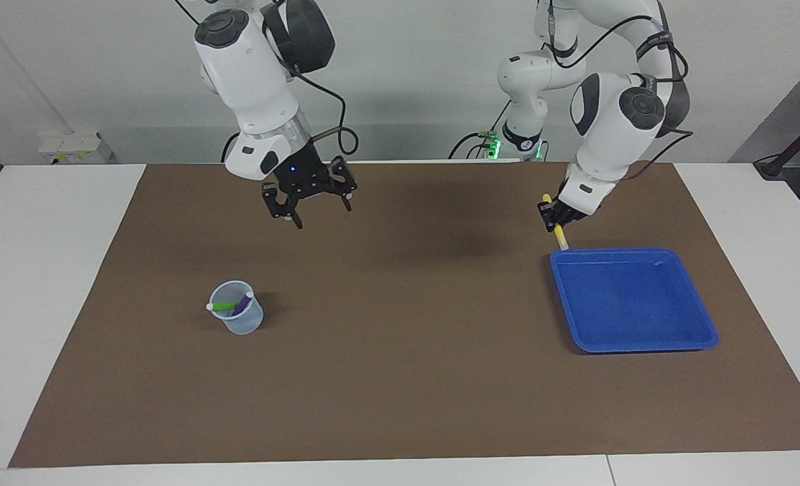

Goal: Right arm passes pens to left for tray arrangement
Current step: 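Lower the pen into the tray while the right gripper returns to the cup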

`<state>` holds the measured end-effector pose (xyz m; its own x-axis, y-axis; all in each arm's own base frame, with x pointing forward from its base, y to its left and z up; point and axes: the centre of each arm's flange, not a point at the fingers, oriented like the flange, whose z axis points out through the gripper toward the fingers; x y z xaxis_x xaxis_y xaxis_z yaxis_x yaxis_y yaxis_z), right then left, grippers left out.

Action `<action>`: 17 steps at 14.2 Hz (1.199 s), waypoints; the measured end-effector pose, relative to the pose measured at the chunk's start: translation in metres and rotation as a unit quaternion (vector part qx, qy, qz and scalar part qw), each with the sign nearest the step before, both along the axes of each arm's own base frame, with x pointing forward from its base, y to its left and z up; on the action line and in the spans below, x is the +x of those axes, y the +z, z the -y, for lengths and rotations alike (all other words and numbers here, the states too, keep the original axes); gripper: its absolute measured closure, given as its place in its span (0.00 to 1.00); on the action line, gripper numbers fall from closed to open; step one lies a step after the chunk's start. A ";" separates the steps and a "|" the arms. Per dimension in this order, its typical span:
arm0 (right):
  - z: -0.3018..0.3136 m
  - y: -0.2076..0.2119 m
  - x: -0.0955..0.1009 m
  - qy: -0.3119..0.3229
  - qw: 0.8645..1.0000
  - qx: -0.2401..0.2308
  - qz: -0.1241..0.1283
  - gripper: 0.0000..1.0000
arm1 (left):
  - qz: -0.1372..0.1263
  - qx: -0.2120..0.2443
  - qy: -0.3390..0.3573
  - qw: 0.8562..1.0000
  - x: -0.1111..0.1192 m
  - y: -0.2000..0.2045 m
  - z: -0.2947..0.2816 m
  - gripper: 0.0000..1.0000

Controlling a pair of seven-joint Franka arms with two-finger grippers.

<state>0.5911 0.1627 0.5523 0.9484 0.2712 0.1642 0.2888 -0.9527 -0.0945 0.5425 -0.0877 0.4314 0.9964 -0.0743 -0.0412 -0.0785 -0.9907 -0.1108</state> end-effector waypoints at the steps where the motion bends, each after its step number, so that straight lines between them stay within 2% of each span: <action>1: 0.012 -0.013 0.006 0.016 1.000 -0.007 0.007 0.00 | 0.007 0.016 -0.023 1.000 0.005 -0.006 -0.004 0.81; 4: 0.039 -0.062 0.022 0.041 0.999 -0.022 0.011 0.00 | 0.017 0.030 -0.062 0.997 0.027 -0.029 -0.046 0.81; 8: 0.044 -0.114 0.027 0.076 0.995 -0.056 0.034 0.00 | 0.014 0.021 -0.086 0.996 0.058 -0.058 -0.113 0.81; 12: 0.068 -0.131 0.033 0.101 0.992 -0.064 0.036 0.00 | 0.013 0.019 -0.093 0.995 0.092 -0.079 -0.147 0.81; 14: 0.080 -0.134 0.035 0.108 0.991 -0.067 0.034 0.03 | 0.017 0.013 -0.093 0.995 0.110 -0.088 -0.166 0.81; 17: 0.091 -0.145 0.037 0.105 0.992 -0.069 0.025 0.06 | 0.024 0.007 -0.083 0.996 0.117 -0.098 -0.183 0.81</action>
